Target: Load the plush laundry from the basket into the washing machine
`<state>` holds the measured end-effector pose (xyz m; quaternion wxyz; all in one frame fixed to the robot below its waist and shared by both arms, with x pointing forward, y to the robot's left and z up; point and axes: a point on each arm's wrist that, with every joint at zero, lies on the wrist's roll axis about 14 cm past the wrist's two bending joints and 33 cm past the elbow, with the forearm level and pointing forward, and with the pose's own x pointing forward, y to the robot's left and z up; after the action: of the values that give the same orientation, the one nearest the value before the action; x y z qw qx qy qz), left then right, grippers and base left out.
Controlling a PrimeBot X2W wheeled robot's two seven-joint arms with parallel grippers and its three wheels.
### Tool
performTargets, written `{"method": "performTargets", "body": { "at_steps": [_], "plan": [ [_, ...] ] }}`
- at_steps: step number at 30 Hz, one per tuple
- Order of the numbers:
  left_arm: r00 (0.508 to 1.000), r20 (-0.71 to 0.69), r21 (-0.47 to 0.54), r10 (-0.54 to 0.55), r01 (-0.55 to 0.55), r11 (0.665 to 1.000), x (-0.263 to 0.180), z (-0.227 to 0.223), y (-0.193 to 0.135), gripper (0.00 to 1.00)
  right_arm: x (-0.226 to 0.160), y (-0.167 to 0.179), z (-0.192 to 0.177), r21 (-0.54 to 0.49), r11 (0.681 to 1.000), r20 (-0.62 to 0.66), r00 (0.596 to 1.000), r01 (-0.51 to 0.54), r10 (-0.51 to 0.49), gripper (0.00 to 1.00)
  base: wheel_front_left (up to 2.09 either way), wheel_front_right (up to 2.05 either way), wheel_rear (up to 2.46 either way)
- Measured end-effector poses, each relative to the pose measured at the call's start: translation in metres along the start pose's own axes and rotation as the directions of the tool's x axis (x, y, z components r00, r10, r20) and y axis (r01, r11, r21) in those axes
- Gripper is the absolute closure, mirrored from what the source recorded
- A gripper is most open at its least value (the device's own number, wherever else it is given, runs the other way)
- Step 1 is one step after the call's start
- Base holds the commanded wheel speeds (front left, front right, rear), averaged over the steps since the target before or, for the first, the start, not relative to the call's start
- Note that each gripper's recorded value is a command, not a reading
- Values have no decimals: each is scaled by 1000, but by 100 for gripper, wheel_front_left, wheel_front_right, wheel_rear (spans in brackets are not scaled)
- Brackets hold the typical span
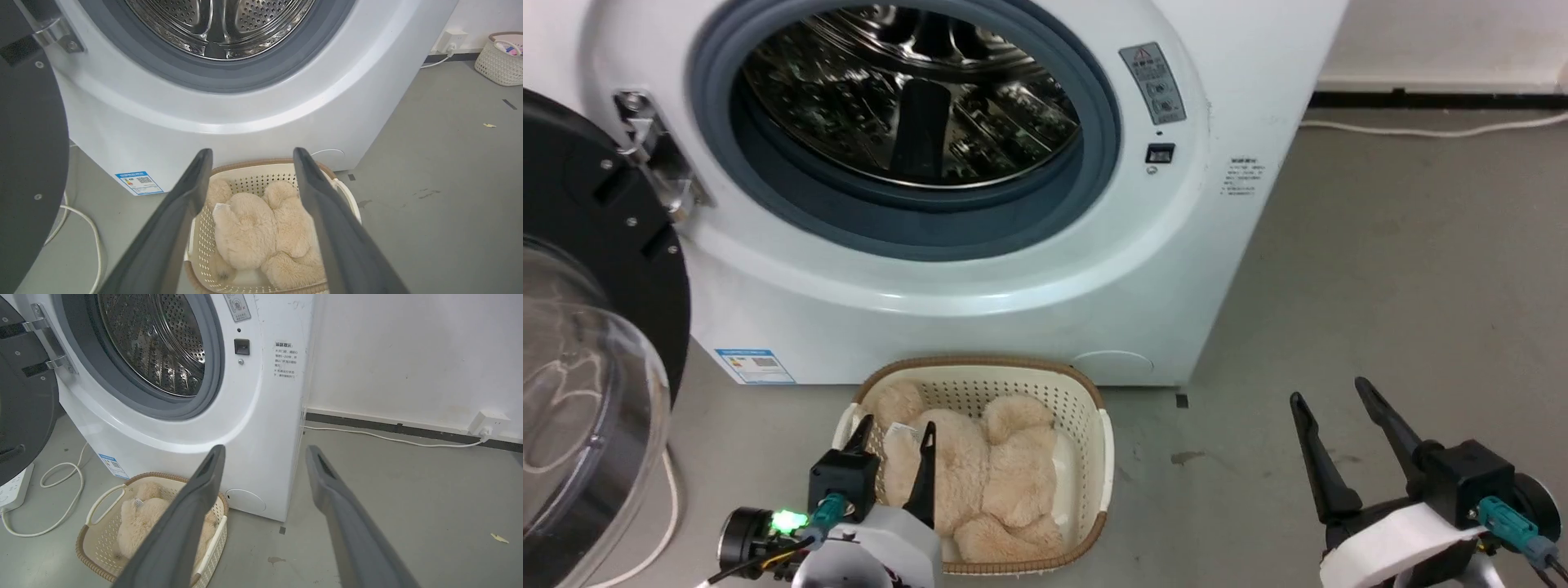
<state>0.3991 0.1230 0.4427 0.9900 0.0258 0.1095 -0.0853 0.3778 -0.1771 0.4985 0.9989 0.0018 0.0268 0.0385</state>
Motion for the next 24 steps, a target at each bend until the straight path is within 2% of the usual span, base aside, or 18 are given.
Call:
{"method": "performTargets", "body": {
  "at_steps": [7, 13, 24],
  "plan": [
    [992, -103, 3, -71, 71, 997, 16, -31, -18, 0, 3, -5, -9, 35, 999, -18, 1000, 18, -18, 0, 0, 0, 0],
    [958, -231, 7, -168, 174, 985, 26, -63, -45, 0, 7, -11, -18, 57, 998, -35, 999, 35, -33, 0, 0, 0, 0],
    [907, -373, -6, -195, 208, 978, 47, -107, -51, 0, 16, -21, -32, 88, 994, -59, 996, 69, -64, 0, 0, 0, 0]
  ]
}}
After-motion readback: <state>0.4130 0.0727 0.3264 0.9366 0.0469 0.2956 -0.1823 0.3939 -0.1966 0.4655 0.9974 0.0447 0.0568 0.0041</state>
